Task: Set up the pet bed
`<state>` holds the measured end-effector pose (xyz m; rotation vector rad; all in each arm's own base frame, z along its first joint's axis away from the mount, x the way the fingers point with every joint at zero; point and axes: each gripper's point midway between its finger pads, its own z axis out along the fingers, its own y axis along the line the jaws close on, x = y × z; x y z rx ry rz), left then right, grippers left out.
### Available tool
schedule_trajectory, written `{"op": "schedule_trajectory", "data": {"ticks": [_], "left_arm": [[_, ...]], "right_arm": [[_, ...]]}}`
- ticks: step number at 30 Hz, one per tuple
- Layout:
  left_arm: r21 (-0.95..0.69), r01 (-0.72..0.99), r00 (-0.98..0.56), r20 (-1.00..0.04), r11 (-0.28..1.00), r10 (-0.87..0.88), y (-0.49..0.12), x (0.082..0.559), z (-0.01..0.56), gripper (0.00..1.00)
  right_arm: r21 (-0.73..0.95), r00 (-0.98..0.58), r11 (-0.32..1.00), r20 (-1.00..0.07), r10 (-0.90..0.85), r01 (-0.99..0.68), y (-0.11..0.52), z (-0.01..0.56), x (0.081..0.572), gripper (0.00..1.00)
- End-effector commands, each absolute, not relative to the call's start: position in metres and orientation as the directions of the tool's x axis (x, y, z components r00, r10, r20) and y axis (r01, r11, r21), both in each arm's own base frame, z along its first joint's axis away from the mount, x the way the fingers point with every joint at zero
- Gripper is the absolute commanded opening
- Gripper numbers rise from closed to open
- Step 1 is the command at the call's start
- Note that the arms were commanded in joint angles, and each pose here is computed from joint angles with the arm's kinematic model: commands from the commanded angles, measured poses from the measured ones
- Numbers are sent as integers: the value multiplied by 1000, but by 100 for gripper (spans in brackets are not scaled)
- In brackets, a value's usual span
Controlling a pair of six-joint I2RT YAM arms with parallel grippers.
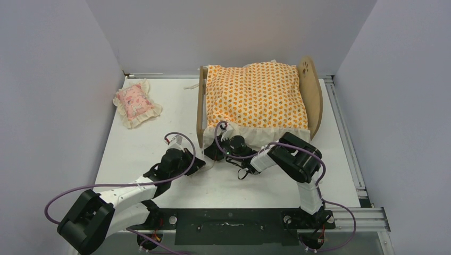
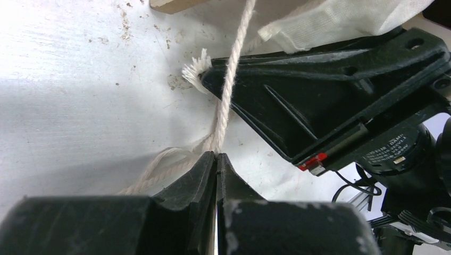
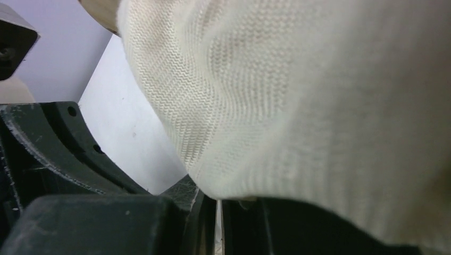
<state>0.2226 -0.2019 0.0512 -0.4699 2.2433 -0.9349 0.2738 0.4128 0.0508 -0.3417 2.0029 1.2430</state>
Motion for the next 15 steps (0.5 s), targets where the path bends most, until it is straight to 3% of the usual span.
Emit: {"op": "schedule_trajectory", "data": {"ticks": [1,8,15], "left_arm": [[-757,-5,-725,-448,653,-524,-215,230,72,0],[-755,-2,-725,-451,656,-521,-215,229,73,0],[-749,-7,-723,-454,663,-520,-212,228,71,0]], "right_arm": [[632,-750,586,-658,61,-507,410,13,267,5],[524,-727,659,-685,-51,-540,409,-3,264,7],[500,-715,644,-691,-108,-580,410,-3,252,34]]}}
